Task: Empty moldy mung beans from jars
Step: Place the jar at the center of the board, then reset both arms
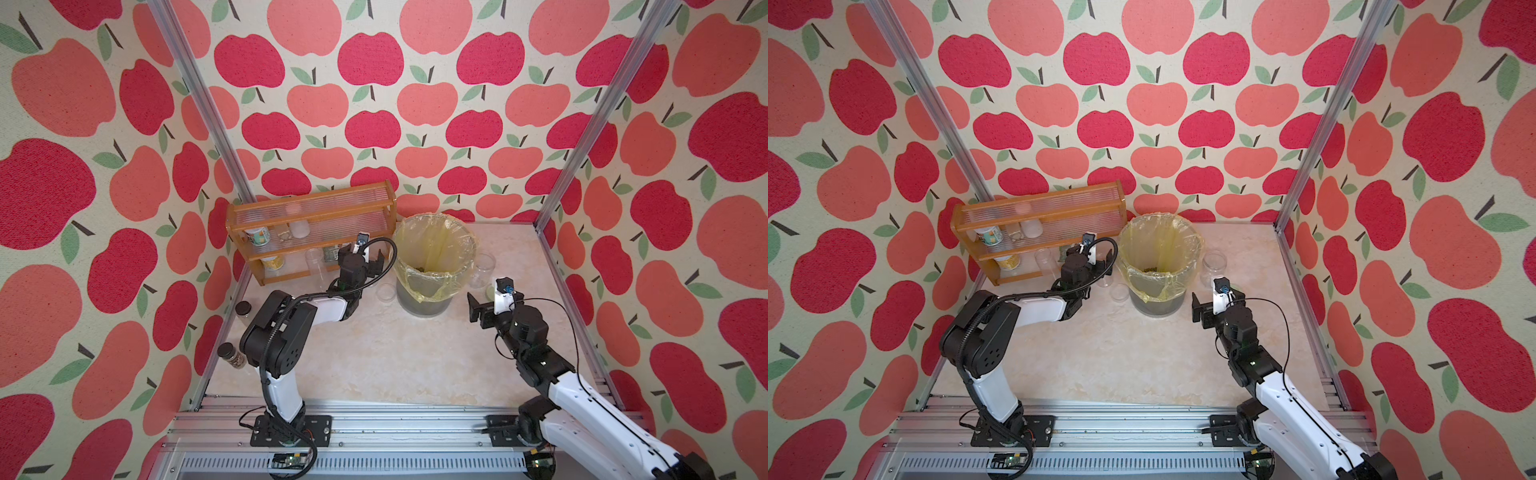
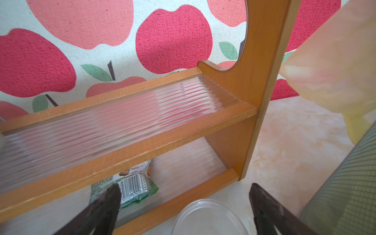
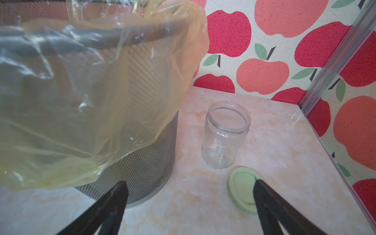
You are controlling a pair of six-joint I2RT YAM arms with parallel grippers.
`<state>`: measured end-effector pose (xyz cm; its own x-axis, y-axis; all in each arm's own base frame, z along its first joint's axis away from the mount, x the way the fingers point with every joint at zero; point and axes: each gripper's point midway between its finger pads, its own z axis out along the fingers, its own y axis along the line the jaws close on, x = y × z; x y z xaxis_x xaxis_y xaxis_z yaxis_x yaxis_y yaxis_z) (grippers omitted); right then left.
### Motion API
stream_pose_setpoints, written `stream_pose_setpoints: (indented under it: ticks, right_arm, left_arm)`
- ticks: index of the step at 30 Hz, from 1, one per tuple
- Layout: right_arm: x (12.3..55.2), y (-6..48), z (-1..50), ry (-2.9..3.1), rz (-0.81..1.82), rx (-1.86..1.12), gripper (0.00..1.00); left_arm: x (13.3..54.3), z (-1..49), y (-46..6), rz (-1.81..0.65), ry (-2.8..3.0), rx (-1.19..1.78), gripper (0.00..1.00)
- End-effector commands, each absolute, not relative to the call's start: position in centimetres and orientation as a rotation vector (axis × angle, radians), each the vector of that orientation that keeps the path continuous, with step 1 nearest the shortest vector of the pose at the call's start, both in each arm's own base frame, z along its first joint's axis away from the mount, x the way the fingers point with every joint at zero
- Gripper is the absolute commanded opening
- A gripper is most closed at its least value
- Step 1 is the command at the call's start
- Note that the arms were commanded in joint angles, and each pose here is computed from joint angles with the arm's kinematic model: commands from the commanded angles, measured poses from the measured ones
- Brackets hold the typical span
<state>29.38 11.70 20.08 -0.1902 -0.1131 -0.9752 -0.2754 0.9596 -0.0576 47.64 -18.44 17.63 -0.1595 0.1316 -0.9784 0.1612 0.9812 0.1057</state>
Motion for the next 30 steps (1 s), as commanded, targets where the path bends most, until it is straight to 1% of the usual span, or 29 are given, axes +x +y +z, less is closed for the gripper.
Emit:
stream_pose_setpoints:
  ticks: [1,8,12,17,21,26,30]
  right_arm:
    - [30.4,11.0,21.2,1.705,0.109,-0.249,0.99]
    - [33.8,9.7,19.6,1.730,0.052,-0.186,0.99]
    - [34.8,8.7,18.5,1.735,0.018,-0.133,0.99]
    - [35.4,6.6,17.4,1.740,-0.051,-0.071,0.99]
    - [36.1,5.5,17.2,1.740,-0.030,-0.044,0.99]
    - [36.5,5.1,17.4,1.743,-0.070,-0.070,0.99]
    - [35.7,4.6,17.1,1.759,-0.132,-0.116,0.99]
  left_arm:
    - [45.9,17.9,-17.5,0.052,1.758,0.236,1.00]
    - [41.8,21.8,-14.0,0.107,1.726,0.191,1.00]
    - [39.5,22.9,-11.3,0.145,1.712,0.177,1.00]
    - [37.6,21.5,-7.8,0.191,1.752,0.111,1.00]
    - [36.2,20.2,-5.5,0.179,1.741,0.043,1.00]
    - [35.5,18.1,-2.4,0.195,1.788,-0.035,1.00]
    - [34.7,17.8,-0.7,0.204,1.788,-0.073,1.00]
